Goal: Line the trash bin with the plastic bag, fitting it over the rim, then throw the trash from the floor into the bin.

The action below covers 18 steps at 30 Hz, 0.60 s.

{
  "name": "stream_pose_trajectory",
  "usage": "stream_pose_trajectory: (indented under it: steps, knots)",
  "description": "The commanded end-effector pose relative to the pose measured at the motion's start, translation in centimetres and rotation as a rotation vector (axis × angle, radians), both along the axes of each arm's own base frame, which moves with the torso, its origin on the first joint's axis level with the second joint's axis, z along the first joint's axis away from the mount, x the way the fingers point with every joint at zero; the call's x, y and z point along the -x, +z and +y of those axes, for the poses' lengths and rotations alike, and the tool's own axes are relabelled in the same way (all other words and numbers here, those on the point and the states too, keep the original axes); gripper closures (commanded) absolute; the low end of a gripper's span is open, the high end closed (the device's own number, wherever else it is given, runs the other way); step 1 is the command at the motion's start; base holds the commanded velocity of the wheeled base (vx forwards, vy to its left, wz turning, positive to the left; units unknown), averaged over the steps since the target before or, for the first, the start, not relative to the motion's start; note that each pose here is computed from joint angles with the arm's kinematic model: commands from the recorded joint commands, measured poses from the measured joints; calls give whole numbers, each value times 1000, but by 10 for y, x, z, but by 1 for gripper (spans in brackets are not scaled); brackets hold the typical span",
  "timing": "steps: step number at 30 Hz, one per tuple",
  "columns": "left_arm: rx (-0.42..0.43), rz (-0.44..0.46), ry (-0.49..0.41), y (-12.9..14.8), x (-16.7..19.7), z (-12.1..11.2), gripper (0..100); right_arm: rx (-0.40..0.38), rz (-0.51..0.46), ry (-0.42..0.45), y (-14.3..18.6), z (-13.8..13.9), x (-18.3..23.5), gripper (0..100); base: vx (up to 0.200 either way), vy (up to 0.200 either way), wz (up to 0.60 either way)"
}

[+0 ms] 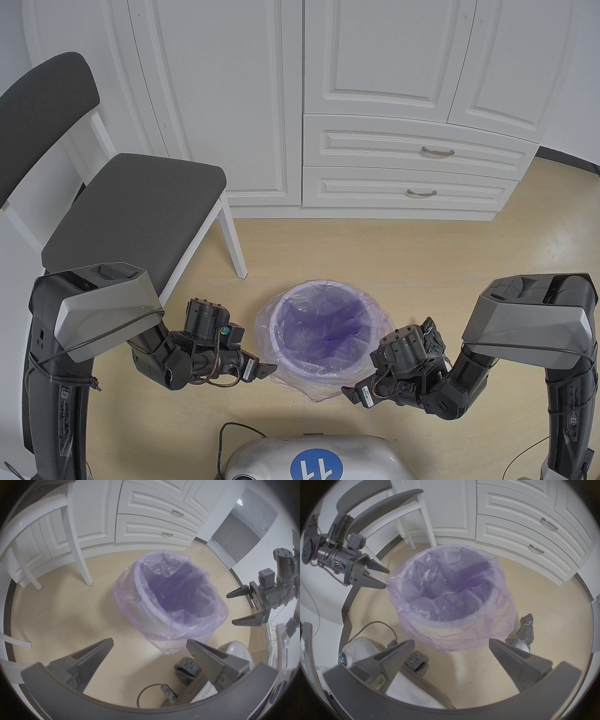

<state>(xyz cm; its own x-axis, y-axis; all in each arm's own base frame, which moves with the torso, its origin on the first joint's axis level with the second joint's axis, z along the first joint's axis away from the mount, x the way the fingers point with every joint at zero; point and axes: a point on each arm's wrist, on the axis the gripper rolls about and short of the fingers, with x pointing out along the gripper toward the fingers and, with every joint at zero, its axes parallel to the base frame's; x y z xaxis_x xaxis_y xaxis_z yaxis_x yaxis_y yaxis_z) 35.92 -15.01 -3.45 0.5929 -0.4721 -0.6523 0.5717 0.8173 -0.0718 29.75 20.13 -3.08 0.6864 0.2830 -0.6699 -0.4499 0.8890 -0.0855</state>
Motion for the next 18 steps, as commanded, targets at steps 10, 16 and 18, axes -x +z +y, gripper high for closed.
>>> stream_pose_trajectory:
  steps: [10, 16, 18]
  knots:
    - [-34, 59, 32, -35, -13, 4, 0, 51, 63, -28, -16, -15, 5, 0, 0, 0, 0]
    - [-68, 36, 76, -34, -18, 6, 0, 80, 102, -97, -31, -35, -2, 0, 0, 0, 0]
    - [-77, 32, 91, -33, -18, 11, 0, 86, 105, -111, -32, -41, -1, 0, 0, 0, 0]
